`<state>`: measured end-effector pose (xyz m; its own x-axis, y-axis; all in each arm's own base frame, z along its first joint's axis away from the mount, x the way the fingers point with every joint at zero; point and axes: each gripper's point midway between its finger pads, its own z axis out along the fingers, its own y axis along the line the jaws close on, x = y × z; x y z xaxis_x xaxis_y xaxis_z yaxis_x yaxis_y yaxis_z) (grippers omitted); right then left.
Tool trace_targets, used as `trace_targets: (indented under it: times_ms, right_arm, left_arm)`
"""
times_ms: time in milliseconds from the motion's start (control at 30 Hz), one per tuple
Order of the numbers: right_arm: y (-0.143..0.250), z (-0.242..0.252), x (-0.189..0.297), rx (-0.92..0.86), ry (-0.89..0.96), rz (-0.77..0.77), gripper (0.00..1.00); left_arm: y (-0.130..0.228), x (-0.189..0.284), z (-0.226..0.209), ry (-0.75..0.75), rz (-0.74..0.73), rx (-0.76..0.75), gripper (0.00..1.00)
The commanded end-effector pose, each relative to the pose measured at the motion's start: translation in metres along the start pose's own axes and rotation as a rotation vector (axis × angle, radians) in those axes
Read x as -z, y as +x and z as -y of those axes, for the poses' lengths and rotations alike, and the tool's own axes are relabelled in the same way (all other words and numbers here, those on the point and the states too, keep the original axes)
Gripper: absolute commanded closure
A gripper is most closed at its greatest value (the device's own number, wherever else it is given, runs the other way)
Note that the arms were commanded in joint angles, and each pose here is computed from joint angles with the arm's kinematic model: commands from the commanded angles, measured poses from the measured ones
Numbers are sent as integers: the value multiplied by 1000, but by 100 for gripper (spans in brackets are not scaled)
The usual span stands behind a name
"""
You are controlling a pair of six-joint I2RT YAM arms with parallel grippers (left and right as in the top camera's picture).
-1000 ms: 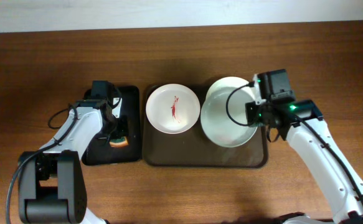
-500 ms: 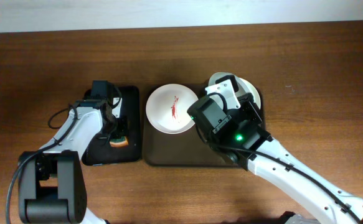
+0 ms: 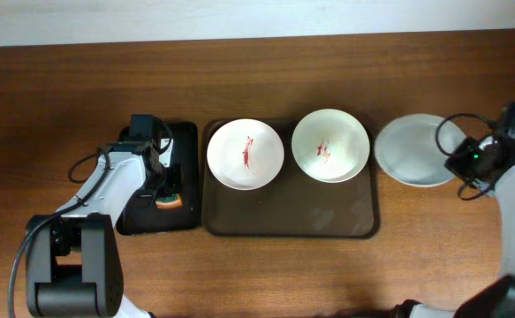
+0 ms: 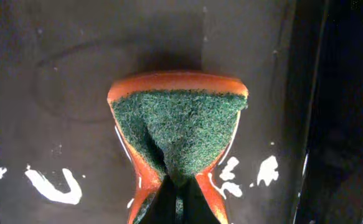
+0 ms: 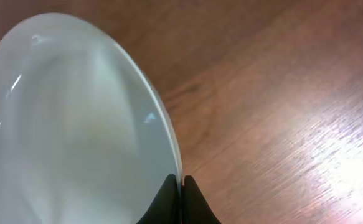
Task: Clean dirty plates on tray and stack at the side
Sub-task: 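Grip the pink plate rim with the right gripper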
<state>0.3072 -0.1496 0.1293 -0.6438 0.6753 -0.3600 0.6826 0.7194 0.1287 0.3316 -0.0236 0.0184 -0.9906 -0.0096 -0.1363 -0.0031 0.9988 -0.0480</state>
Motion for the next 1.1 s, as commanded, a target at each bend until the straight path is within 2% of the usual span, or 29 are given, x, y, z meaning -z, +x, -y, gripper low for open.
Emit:
trace_targets:
  times_ms: [0,67,100,133,167,200,267,367,467,533,667,767,833,900,1067]
  right_arm:
    - [-3,12,-24,-46,-11,-61,96]
    - [-6,8,-41,-13,-29,-79,96]
    - [-9,7,-42,-12,-34,-64,92]
    - [-14,1,-40,-3,-67,-48,72]
    - [-16,-18,-33,21,-176,-49,55]
    - [-15,-47,-20,74,-322,-58,53]
    - [19,-124,13,303,-606,-108,53]
    - [111,-209,26,662,-675,-212,55]
    - [186,-260,16,859,-670,-275,55]
    - [218,-279,-9,846,-597,-298,55]
    - [258,-291,-50,806,-510,-346,56]
    - [255,-285,-76,690,-399,-328,64]
    - [260,-284,-78,699,-395,-340,82]
    - [274,-272,-74,705,-375,-417,88]
    - [283,-236,-72,752,-257,-509,91]
  left_arm:
    - [0,-4,2,8,-12,-20,100]
    - [0,-4,2,8,-12,-20,100]
    - [0,-4,2,8,-12,-20,100]
    - [1,-4,2,8,-13,-20,100]
    - [0,-4,2,8,-12,-20,100]
    - [0,-4,2,8,-12,-20,100]
    - [0,-4,2,8,-12,-20,100]
    - [0,-4,2,8,-12,-20,100]
    - [0,-4,2,8,-12,-20,100]
    - [1,-4,2,8,-13,-20,100]
    - [0,-4,2,8,-12,-20,100]
    - [0,-4,2,8,-12,-20,100]
    - [0,-4,2,8,-12,-20,100]
    - [0,-4,2,8,-12,-20,100]
    - [-8,-4,8,41,23,-22,100]
